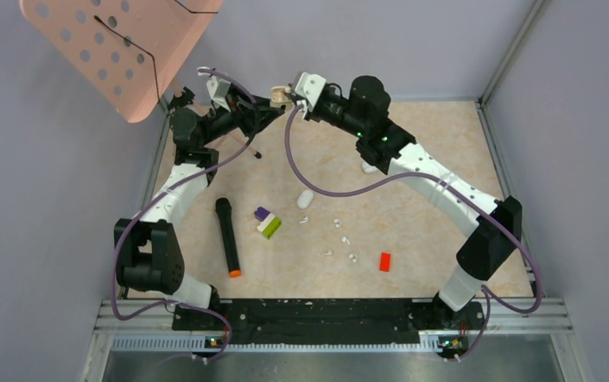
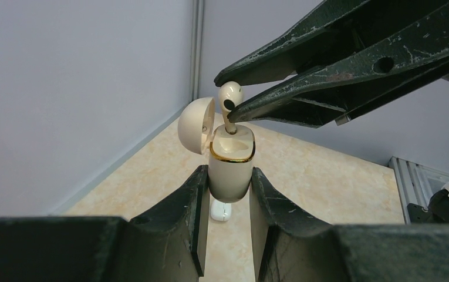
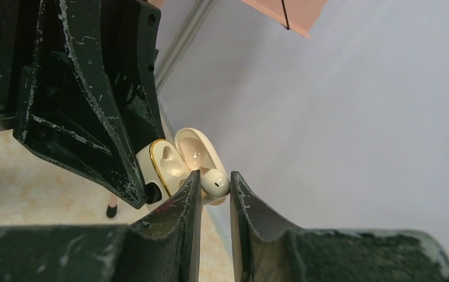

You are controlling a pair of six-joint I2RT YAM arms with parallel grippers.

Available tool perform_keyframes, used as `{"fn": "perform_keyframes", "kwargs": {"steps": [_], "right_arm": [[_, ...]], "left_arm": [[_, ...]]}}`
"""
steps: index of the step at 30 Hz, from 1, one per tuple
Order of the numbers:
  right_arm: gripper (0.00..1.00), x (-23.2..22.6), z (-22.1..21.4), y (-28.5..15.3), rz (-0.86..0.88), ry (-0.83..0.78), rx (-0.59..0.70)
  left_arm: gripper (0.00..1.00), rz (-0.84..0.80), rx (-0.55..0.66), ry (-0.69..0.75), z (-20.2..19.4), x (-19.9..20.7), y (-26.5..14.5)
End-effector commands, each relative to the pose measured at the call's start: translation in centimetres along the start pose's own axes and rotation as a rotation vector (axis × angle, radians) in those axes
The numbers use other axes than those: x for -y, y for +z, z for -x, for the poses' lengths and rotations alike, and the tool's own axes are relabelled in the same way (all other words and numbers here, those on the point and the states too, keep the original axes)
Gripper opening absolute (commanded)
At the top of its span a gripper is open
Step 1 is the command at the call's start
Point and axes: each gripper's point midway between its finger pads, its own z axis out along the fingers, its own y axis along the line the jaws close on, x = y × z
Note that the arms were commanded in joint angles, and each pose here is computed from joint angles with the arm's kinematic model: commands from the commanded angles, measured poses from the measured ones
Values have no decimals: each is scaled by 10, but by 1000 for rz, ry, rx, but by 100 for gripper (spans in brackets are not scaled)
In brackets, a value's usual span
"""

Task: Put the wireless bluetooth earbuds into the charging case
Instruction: Place the earbud in the charging case.

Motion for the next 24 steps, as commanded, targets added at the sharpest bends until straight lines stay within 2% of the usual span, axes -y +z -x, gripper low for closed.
{"fn": "perform_keyframes", "kwargs": {"steps": [1,17,20,24], "right_arm": [[0,11,14,-2,-85,14,42],[0,1,17,-3,-60,37,39],[7,-2,18,-3,-46,39,36],[9,-4,17,-2,-28,46,26]], "left_arm": [[0,8,75,93,30,6,-1],[0,23,83,84,27,4,-2],[0,22,81,84,26,4,-3],[0,21,81,86,25,5,-3]]}}
